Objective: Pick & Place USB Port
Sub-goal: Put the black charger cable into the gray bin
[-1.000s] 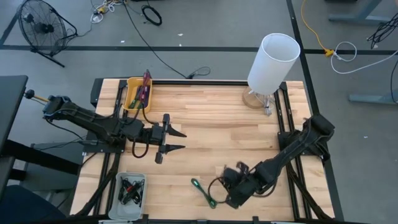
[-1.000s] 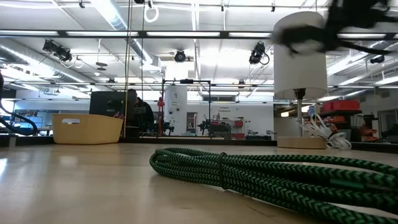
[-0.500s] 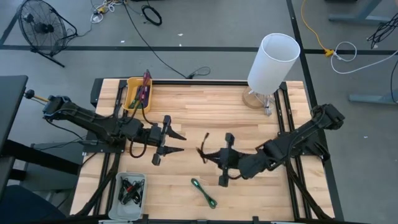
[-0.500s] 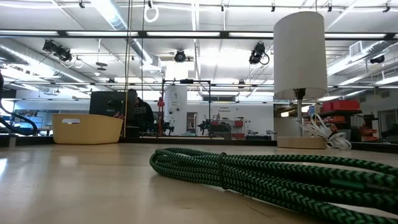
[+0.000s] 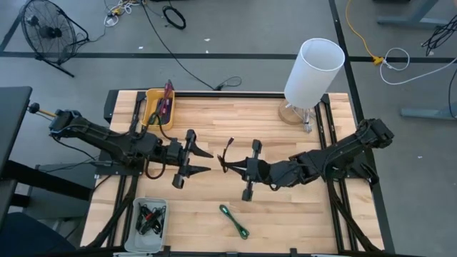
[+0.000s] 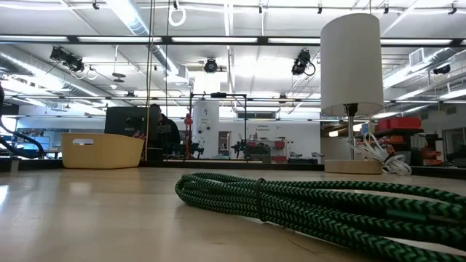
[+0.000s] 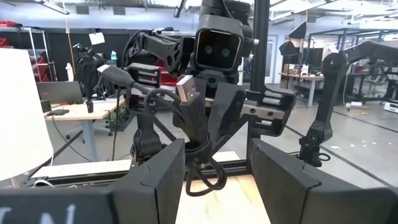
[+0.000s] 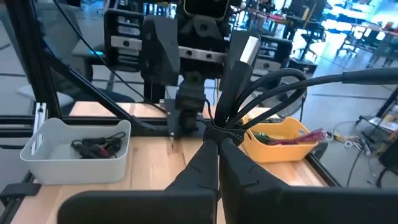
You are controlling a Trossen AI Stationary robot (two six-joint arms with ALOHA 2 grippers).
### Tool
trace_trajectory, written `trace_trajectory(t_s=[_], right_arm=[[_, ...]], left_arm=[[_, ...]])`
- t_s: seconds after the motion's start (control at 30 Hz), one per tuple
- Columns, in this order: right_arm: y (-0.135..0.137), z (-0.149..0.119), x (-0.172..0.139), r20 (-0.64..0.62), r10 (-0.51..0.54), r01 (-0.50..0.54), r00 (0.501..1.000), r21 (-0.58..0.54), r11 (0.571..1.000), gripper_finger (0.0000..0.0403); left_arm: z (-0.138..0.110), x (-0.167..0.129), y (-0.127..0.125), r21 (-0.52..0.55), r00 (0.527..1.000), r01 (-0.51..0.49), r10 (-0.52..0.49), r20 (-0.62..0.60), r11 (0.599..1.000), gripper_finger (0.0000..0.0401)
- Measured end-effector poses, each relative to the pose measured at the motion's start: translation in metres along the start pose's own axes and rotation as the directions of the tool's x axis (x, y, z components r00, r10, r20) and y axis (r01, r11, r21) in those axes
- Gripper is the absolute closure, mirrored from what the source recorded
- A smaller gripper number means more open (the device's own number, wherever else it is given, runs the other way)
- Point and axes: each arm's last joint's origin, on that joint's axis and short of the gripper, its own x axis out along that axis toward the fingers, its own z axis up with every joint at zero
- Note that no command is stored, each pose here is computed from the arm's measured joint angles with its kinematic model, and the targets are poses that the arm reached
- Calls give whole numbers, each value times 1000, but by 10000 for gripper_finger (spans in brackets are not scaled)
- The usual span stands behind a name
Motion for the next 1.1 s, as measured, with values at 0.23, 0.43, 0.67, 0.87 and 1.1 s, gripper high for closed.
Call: trace_trajectory(t_s=[0.23,0.43,0.67,0.87,1.1], right_arm=[[5,3,11,82,52,-51,995,-10,999,403],[2,-7,28,67,60,-58,996,-28,998,403],[-4,-5,31,82,44,-43,996,-18,999,403],[-5,-5,32,78,69,-68,995,-20,998,403],[-5,-5,32,78,75,-74,994,-21,997,400]], left_arm=[[0,0,0,4,1000,-6,6,3,1000,215],[1,0,0,2,1000,-12,12,15,1000,215],[3,0,0,-41,1000,-10,11,28,999,255],[3,0,0,-26,999,-12,13,33,1000,381],[3,0,1,-27,999,-25,26,37,999,382]])
